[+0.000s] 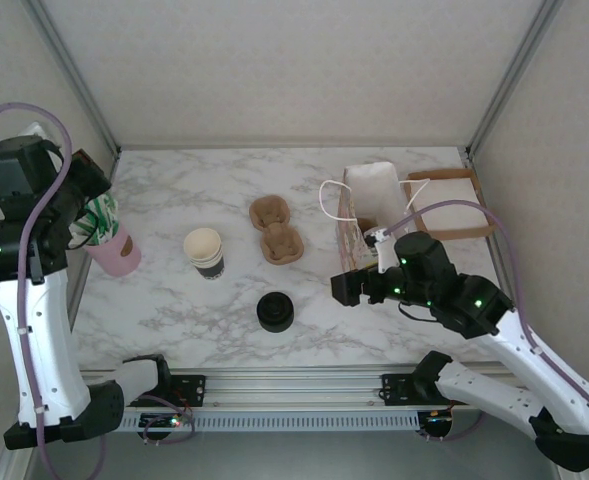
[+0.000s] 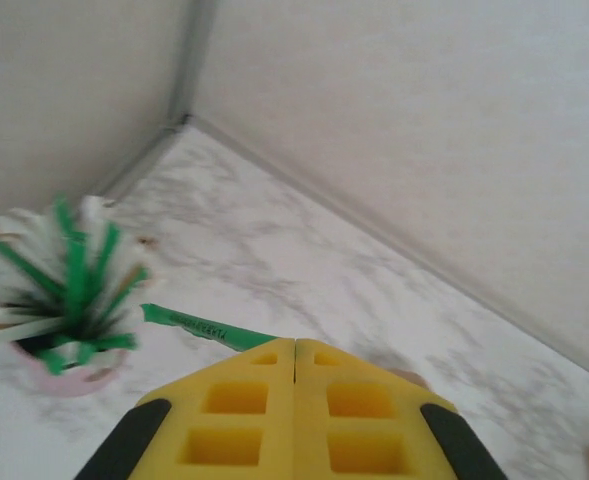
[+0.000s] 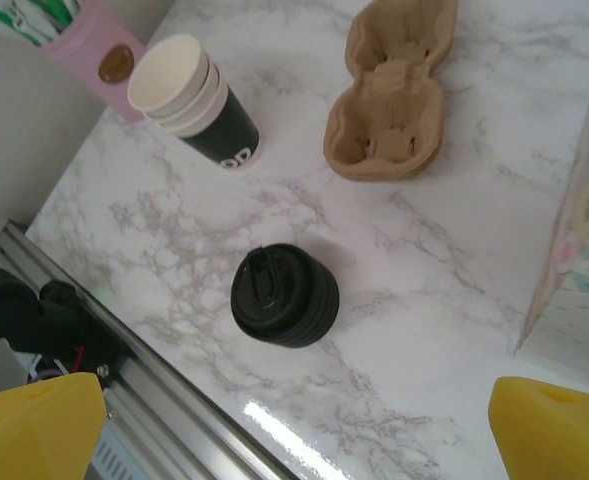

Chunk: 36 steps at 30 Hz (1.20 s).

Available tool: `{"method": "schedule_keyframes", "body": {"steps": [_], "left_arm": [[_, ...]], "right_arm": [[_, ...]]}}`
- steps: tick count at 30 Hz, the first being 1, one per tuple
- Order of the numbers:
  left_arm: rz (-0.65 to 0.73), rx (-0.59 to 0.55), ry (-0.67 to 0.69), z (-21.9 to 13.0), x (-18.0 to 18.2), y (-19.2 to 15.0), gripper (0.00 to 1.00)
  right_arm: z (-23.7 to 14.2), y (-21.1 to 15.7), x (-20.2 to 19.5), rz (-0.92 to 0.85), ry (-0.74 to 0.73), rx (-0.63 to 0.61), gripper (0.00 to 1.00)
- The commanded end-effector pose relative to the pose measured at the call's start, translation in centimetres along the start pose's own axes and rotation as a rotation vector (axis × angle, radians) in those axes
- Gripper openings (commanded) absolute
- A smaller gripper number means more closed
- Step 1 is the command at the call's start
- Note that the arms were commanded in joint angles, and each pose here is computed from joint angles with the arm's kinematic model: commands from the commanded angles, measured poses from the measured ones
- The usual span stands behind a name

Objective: Pack the takeout coffee

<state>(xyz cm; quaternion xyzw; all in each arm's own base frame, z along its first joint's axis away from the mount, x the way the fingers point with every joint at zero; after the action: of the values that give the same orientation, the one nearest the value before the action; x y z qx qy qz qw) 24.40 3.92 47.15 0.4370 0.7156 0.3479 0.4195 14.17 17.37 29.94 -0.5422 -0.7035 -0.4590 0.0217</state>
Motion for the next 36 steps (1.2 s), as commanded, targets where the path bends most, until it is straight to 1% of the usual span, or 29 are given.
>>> {"method": "schedule_keyframes", "body": {"steps": [1,4,6,11,16,21,26,31,34,36], "left_arm": [[-0.02,-0.031,-0.289,-1.4,-4.0,1.0,0.0],[-0.037,-0.029,-0.463,-1.8,-6.3,1.4,0.0],[-0.04,-0.031,-0.549,-2.2,-7.6,1.7,0.0],[-0.042,-0.043,-0.744,-4.0,-11.2,2.4,0.0],[-0.023,-0.004,-0.933,-5.6,-15.9,1.9,0.0],[-0.002,0.028,-1.078,-7.5,-19.9,1.1,0.0],[0.037,0.085,-1.214,-9.2,-25.2,-0.6,0.0],[0.117,0.15,-1.314,-11.3,-31.4,-3.2,0.0],[0.156,0.196,-1.357,-11.5,-34.9,-5.1,0.0],[0.17,0.224,-1.366,-11.1,-36.8,-6.3,0.0]], "right_arm": [[-2.1,0.9,-0.1,0.04,-0.023,-0.085,0.99],[-3.2,0.7,-1.0,0.068,-0.068,-0.117,0.99],[-3.9,0.4,-1.8,0.092,-0.105,-0.134,0.99],[-4.7,-0.9,-3.5,0.151,-0.174,-0.143,0.99],[-5.2,-2.2,-5.0,0.219,-0.226,-0.14,0.99],[-5.9,-3.4,-6.4,0.287,-0.275,-0.148,0.99],[-6.0,-4.5,-8.0,0.339,-0.344,-0.157,0.99],[-5.9,-5.1,-8.7,0.369,-0.368,-0.16,0.99],[-6.1,-5.3,-8.9,0.377,-0.372,-0.164,0.99],[-6.2,-5.4,-9.1,0.38,-0.377,-0.167,0.99]]}}
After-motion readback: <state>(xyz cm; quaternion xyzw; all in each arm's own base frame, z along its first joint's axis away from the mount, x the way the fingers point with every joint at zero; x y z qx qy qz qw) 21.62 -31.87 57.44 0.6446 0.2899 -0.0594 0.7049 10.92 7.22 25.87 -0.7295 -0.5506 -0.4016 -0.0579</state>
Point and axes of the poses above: each hand's point on the last joint's axis, 136 mm out from that joint toward the fingers, its own z axis out along the fingers, its own x axis along the line the jaws close on, y = z × x, the point moved 4 cm from there along -z, back along the fingers, and after that the axes turned 10 degrees about z, right-handed, at the moved point
